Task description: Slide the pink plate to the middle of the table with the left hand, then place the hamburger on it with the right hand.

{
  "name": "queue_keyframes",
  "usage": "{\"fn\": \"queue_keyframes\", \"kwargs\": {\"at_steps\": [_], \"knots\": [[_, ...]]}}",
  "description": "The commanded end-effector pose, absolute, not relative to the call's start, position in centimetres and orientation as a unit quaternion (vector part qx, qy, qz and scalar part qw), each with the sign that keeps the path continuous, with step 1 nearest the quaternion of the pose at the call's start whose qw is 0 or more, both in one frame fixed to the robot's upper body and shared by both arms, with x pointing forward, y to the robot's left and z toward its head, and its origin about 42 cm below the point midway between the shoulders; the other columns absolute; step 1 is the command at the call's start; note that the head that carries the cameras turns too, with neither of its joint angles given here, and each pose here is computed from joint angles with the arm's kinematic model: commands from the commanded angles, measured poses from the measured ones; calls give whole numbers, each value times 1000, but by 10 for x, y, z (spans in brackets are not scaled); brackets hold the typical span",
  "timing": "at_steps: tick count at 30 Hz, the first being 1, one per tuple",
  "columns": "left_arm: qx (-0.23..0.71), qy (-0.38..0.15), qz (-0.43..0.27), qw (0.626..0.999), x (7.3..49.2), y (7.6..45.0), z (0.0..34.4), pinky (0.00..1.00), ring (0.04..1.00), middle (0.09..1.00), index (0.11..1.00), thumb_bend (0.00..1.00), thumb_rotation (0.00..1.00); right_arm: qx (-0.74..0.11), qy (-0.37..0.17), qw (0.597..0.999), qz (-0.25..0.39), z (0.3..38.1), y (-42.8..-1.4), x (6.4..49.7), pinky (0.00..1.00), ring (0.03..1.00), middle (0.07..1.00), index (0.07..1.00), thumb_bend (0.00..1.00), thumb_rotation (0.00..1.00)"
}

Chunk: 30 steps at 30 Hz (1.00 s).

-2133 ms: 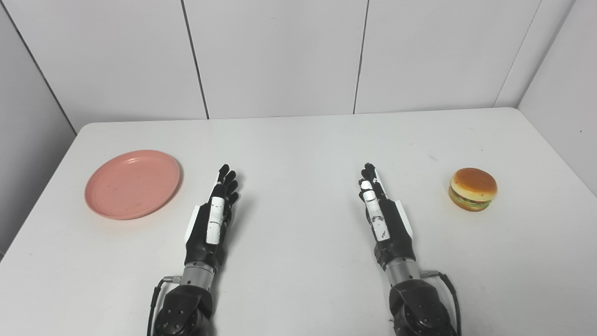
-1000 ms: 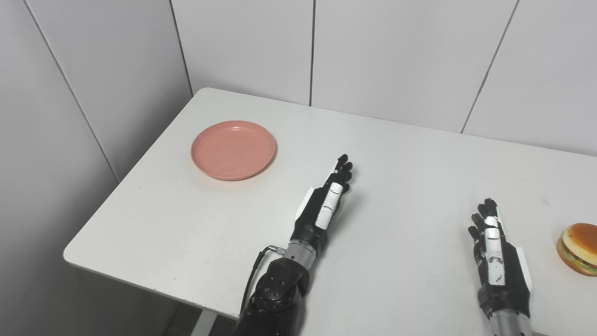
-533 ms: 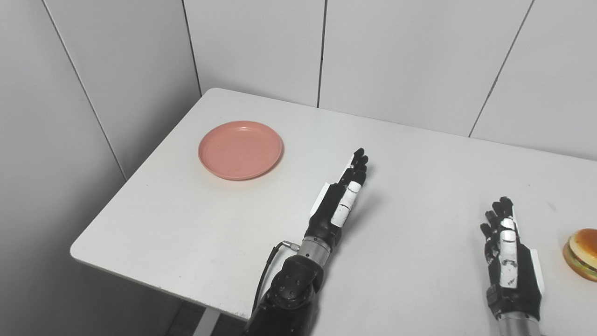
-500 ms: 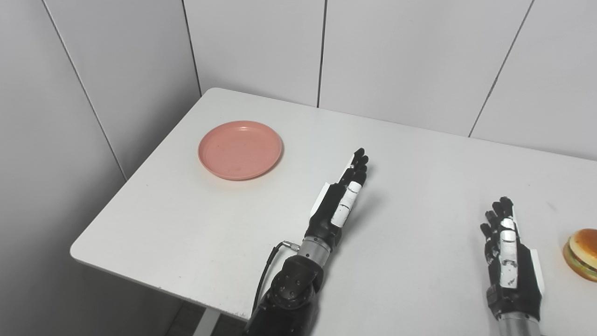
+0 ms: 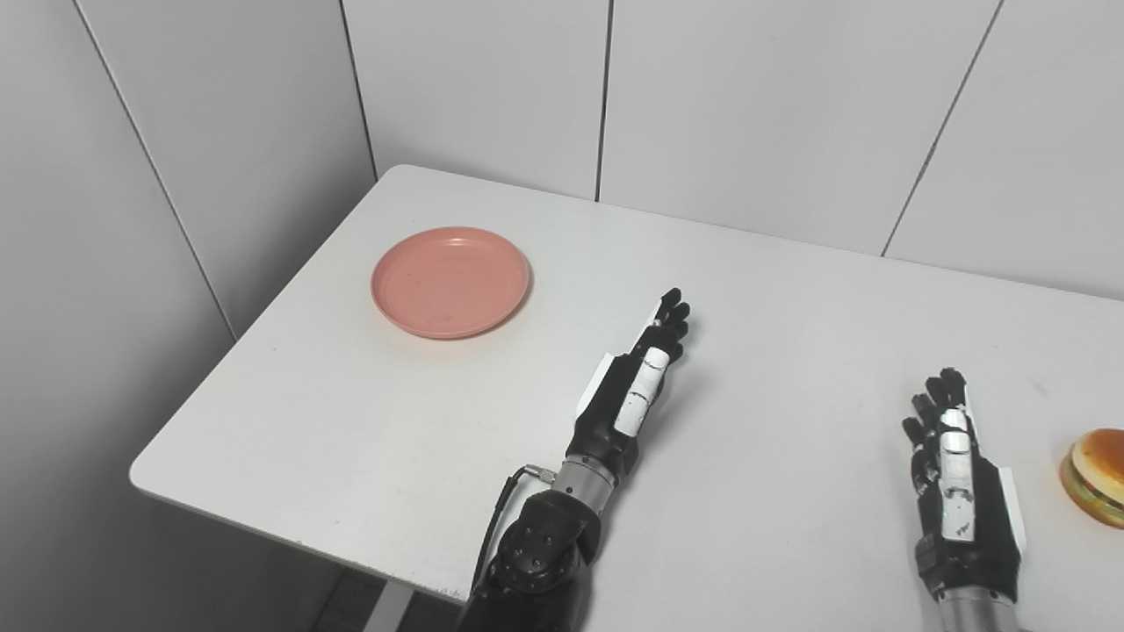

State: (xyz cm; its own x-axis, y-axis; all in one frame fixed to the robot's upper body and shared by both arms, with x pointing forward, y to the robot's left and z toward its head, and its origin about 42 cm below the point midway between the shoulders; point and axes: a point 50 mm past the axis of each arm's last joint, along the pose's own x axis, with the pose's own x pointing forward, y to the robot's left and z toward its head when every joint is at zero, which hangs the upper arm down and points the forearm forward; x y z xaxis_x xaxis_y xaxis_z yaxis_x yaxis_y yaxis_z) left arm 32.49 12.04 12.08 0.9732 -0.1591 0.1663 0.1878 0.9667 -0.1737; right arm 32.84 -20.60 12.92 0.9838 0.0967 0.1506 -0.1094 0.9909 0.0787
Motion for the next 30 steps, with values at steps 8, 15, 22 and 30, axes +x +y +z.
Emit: {"fn": "queue_keyframes", "kwargs": {"at_steps": [8,15,22,30], "knots": [[-124,-144,-84,978,336,135,185,996,988,986,979,849,1000,49,-92,993,56,137,-205,329,1000,1000,1000,1000,464,948],[-104,-177,-59,977,349,163,211,937,924,930,927,861,1000,50,-96,993,53,136,-203,330,1000,1000,1000,1000,466,954],[-75,-213,-23,974,365,193,229,887,867,872,868,860,1000,44,-99,993,53,136,-203,330,1000,1000,1000,1000,473,960],[-33,-230,35,972,388,240,249,778,796,792,780,898,1000,46,-103,992,49,133,-201,331,1000,1000,1000,1000,475,971]]}}
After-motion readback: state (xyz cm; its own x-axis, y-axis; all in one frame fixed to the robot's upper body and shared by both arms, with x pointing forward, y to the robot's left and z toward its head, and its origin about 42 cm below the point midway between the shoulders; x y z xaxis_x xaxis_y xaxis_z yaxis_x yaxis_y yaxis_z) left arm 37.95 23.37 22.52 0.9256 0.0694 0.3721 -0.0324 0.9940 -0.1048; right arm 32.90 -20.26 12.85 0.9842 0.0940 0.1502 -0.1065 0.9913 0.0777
